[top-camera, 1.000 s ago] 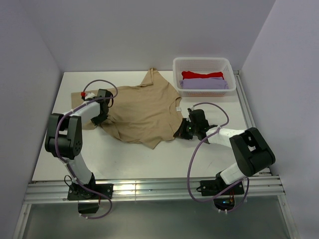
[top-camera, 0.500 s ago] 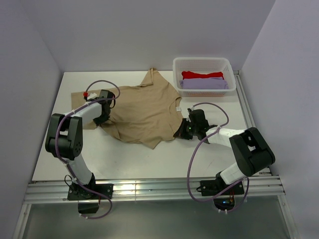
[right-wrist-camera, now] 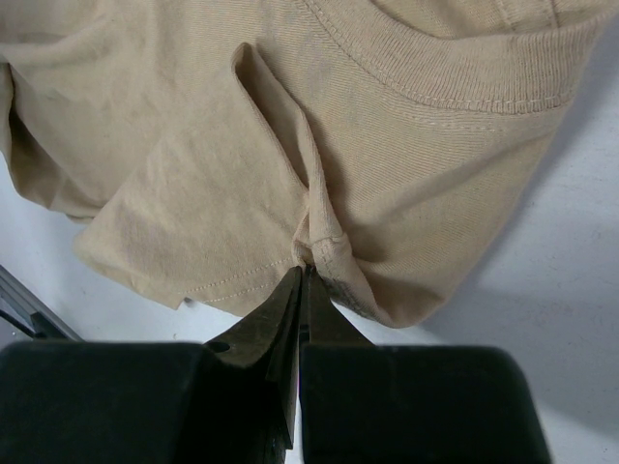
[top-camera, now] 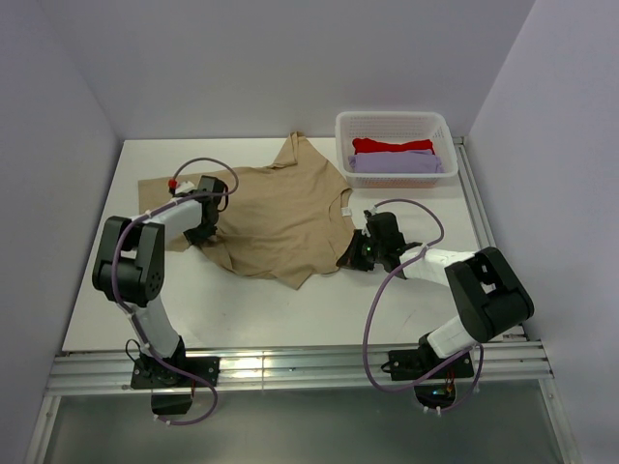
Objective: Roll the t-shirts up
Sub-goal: Flatten the tshirt
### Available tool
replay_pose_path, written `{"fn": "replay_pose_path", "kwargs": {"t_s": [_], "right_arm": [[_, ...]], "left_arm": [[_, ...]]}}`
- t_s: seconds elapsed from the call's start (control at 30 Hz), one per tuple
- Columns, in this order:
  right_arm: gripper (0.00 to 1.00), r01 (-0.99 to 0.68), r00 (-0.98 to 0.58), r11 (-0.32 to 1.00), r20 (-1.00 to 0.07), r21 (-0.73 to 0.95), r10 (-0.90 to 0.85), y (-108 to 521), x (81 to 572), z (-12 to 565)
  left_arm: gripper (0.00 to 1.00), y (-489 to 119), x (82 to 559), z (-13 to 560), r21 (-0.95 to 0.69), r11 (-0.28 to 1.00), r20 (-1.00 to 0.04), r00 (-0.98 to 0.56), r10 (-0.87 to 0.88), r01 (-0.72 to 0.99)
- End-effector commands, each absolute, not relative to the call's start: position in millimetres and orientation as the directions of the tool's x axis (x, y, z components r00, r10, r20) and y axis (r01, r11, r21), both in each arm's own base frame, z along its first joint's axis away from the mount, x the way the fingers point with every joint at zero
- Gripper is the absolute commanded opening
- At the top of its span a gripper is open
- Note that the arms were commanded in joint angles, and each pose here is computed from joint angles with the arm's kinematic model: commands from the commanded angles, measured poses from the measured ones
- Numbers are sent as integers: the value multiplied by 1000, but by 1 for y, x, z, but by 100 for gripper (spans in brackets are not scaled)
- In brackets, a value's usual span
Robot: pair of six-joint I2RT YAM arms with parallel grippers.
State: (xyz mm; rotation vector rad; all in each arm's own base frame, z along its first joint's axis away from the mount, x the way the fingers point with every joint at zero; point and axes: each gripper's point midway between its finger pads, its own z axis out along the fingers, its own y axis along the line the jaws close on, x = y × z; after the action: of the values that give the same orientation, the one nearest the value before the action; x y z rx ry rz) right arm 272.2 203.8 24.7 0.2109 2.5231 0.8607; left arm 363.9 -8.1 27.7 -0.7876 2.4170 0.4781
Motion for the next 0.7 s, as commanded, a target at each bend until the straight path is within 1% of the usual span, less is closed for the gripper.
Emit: {"fn": "replay_pose_path", "kwargs": {"t_s": [0.0,0.07,0.17,0.2,0.27,0.3,0.43,0.53,0.6,0.67], "right_arm": [[0,-45,-870,784,-411,619,274,211,282,34],[0,-48,-869,784,-413,619,273,211,282,34],[0,-46,-869,785,-412,618,274,211,282,34],[0,-47,-869,786,-412,617,272,211,281,34],[0,-45,-870,787,-412,616,272,210,281,33],[0,-46,-869,786,-413,616,273,210,282,34],[0,-45,-869,786,-412,617,274,211,282,34],[0,-46,-870,785,-411,618,273,211,281,34],[0,-47,-870,785,-412,618,272,211,281,34],[0,-46,-867,786,-415,617,275,210,281,35]], "left_arm": [[35,-12,376,27,153,773,-607,-676,-418,-615],[34,-11,379,25,161,772,-608,-678,-413,-615],[24,-6,382,22,189,763,-605,-685,-405,-618],[16,-3,382,21,195,758,-603,-686,-408,-622],[7,1,383,22,211,747,-603,-686,-408,-630],[1,2,382,23,214,745,-603,-686,-408,-631],[0,1,376,35,196,743,-603,-676,-423,-640],[0,3,362,49,218,723,-590,-678,-438,-656],[0,9,338,53,292,696,-551,-710,-437,-656],[0,11,322,51,322,672,-528,-716,-457,-667]]}}
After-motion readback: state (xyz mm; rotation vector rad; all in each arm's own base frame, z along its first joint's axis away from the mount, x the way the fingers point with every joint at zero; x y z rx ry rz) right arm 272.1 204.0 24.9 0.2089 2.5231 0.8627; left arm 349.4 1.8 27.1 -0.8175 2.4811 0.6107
